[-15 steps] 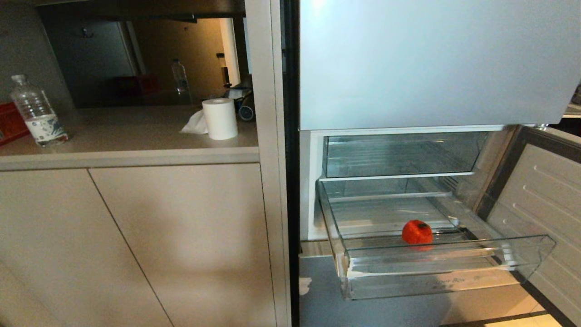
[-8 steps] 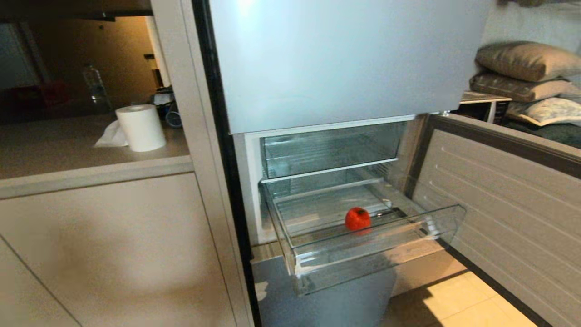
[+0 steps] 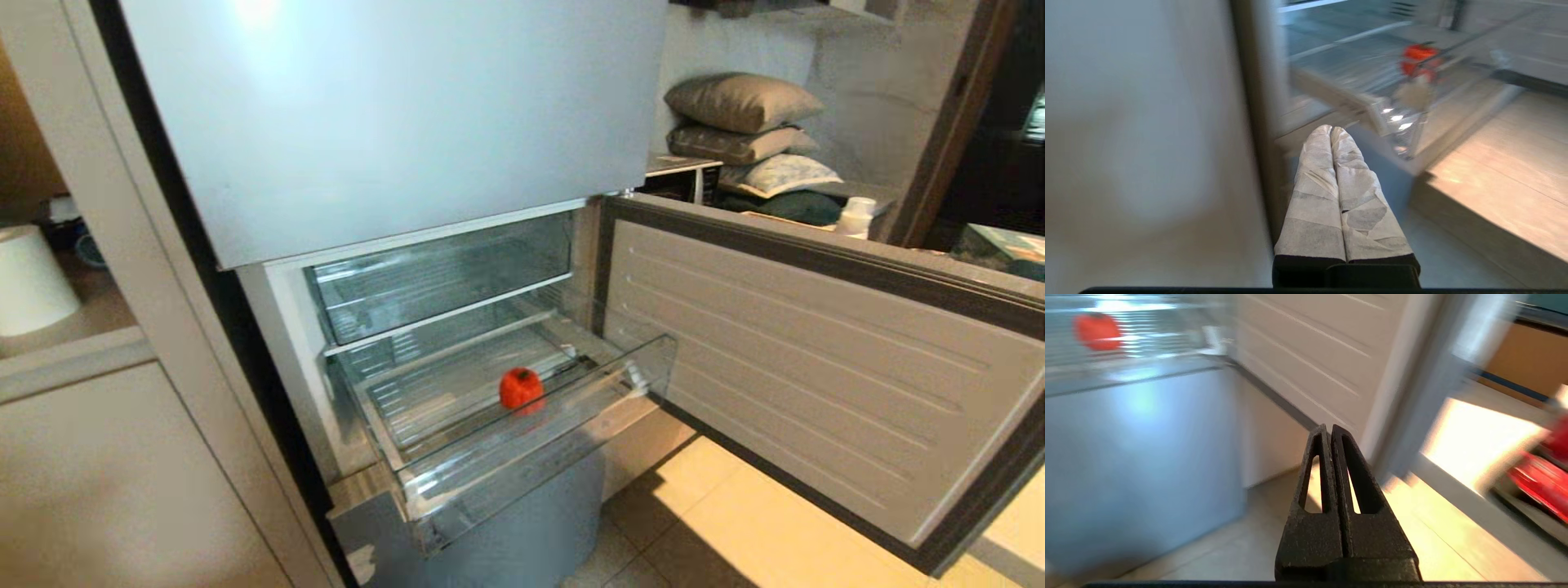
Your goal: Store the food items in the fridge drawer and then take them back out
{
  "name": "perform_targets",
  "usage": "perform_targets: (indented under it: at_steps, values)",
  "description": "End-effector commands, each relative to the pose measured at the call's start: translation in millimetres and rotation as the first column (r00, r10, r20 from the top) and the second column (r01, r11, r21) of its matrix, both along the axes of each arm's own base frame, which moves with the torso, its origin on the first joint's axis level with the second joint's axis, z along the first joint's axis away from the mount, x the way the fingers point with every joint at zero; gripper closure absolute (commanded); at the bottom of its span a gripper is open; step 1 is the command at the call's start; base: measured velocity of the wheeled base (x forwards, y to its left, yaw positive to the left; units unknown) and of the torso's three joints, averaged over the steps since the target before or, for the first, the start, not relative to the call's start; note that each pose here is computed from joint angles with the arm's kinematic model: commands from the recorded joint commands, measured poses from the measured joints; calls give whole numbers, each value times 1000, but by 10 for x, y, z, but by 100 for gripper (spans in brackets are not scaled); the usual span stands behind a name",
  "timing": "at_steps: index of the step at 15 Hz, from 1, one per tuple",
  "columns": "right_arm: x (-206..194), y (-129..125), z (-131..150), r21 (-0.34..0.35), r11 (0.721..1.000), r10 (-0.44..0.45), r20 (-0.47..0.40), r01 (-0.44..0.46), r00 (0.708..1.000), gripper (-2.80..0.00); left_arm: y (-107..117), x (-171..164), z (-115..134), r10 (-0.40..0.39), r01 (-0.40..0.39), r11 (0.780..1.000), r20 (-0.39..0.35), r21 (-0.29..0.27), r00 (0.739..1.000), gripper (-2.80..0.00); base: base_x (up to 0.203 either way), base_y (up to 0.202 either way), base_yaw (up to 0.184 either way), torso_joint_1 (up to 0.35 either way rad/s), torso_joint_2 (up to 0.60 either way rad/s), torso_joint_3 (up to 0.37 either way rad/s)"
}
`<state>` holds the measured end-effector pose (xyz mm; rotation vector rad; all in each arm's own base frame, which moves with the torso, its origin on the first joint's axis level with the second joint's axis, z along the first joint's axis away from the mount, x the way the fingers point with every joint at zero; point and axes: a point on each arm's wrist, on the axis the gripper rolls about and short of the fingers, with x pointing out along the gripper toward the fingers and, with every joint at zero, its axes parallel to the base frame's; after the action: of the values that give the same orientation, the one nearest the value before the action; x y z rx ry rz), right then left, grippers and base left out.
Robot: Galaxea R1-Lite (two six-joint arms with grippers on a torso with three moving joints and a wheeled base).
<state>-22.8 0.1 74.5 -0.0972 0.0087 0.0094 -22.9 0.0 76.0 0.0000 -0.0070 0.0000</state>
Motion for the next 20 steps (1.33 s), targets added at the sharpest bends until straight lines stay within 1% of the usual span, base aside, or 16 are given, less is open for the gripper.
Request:
perform_targets:
  at_steps: [1,3,4,6,7,8,9,10,11,12,13,14,15,16,17,20]
  values:
    - [1,1,3,-6,1000,6,1,-6,1000,0,0,1,-4,0,0,1000,-1,0,1000,0,-1,7,-178,6,-2,-1]
    - [1,2,3,37,999,6,1,-6,1000,0,0,1,-4,0,0,1000,-1,0,1000,0,1,5,-144,2,4,4]
    - [1,2,4,32,999,10,1,-10,1000,0,0,1,-4,1,-1,1000,-1,0,1000,0,1,-1,-90,2,7,7]
    - [41,2,21,24,1000,3,-47,-2,999,0,0,1,-4,0,0,1000,-1,0,1000,0,0,0,0,0,0,0]
    - [95,1,64,31,999,-13,-95,16,995,0,0,1,-4,0,0,1000,-1,0,1000,0,0,0,0,0,0,0]
    - [169,-3,144,50,997,-44,-133,51,990,0,0,1,-4,2,-2,1000,-1,0,1000,0,0,0,0,0,0,0]
    - [262,-9,268,84,991,-94,-157,108,983,0,0,1,-4,2,-2,1000,-1,0,1000,0,0,0,0,0,0,0]
    - [380,-29,432,122,973,-172,-178,195,969,0,0,1,-4,1,-1,1000,-1,0,1000,0,0,0,0,0,0,0]
    - [482,-71,601,157,938,-280,-175,308,944,0,0,1,-4,2,-2,1000,-1,0,1000,0,0,0,0,0,0,0]
    - [556,-128,735,180,892,-387,-168,414,907,0,0,1,-4,1,-1,1000,-1,0,1000,0,0,0,0,0,0,0]
    - [632,-213,860,198,831,-494,-169,520,853,0,0,1,-4,2,-2,1000,-1,0,1000,0,0,0,0,0,0,0]
    - [723,-317,957,212,776,-565,-186,594,804,0,0,1,-4,0,0,1000,-1,0,1000,0,0,0,0,0,0,0]
    - [813,-427,1020,223,737,-605,-205,638,770,0,0,1,-4,2,-2,1000,-1,0,1000,0,0,0,0,0,0,0]
    - [894,-538,1069,235,709,-630,-210,665,747,-235,0,1,-4,1,-1,1000,-1,0,1000,0,0,0,0,0,0,0]
    - [965,-634,1101,242,694,-646,-207,678,735,-280,0,1,-4,1,-1,1000,-1,0,1000,0,0,0,0,0,0,0]
    - [1171,-879,1092,247,666,-660,-242,703,711,-280,0,1,-4,0,0,1000,-1,0,1000,0,0,0,0,0,0,0]
